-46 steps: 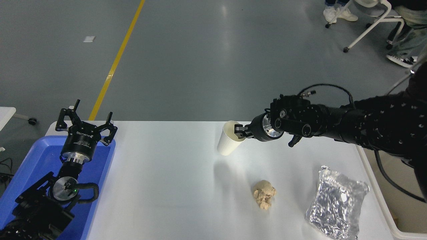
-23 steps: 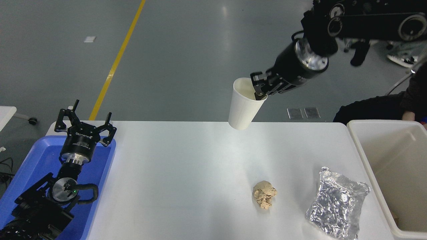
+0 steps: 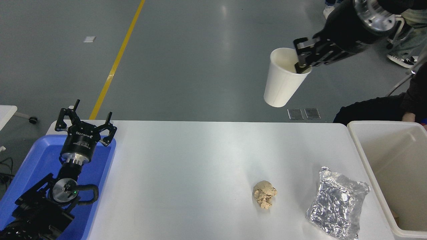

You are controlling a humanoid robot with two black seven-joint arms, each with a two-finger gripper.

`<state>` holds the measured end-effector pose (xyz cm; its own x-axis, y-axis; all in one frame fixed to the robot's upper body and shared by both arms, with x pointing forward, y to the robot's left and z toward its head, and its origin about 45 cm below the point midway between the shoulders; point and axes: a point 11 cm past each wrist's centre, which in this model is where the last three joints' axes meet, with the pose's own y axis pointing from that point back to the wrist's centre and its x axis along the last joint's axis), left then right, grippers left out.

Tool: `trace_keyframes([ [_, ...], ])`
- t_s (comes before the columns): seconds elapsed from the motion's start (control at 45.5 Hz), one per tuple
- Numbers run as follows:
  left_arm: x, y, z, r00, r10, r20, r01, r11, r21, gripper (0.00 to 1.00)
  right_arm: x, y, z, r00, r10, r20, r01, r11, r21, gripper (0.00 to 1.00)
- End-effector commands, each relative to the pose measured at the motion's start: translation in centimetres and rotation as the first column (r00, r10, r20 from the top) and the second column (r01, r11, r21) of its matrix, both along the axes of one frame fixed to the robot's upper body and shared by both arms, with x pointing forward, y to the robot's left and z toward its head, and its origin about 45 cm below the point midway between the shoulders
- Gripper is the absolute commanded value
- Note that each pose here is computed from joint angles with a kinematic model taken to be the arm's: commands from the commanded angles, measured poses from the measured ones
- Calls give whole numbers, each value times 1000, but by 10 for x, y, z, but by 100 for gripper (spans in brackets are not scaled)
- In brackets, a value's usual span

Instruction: Pick up paper cup place in dustbin

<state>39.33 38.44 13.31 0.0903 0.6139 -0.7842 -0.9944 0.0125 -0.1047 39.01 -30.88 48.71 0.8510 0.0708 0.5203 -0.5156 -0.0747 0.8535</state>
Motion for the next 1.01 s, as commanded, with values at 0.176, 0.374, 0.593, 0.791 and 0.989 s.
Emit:
trace_keyframes([
  [0.176,0,0,0,1000,-1,2,1,1000,-2,100,-77,-271,-96,853,-508,124,515,856,-40,0],
  [0.374,1,-1,1,1000,-1,3,1,1000,-2,100,-107,-320,-170,765,-602,229,633,769,-91,0],
  [0.593,0,-1,1,1000,-2,2,2,1000,-1,100,-105,-301,-259,642,-738,209,741,667,78,0],
  [0.791,0,-1,1,1000,-2,2,2,1000,-1,100,-89,-289,-328,506,-824,257,800,559,217,0],
  [0.989,1,-1,1,1000,-4,5,4,1000,-2,100,-92,-270,-385,349,-915,202,846,400,352,0],
])
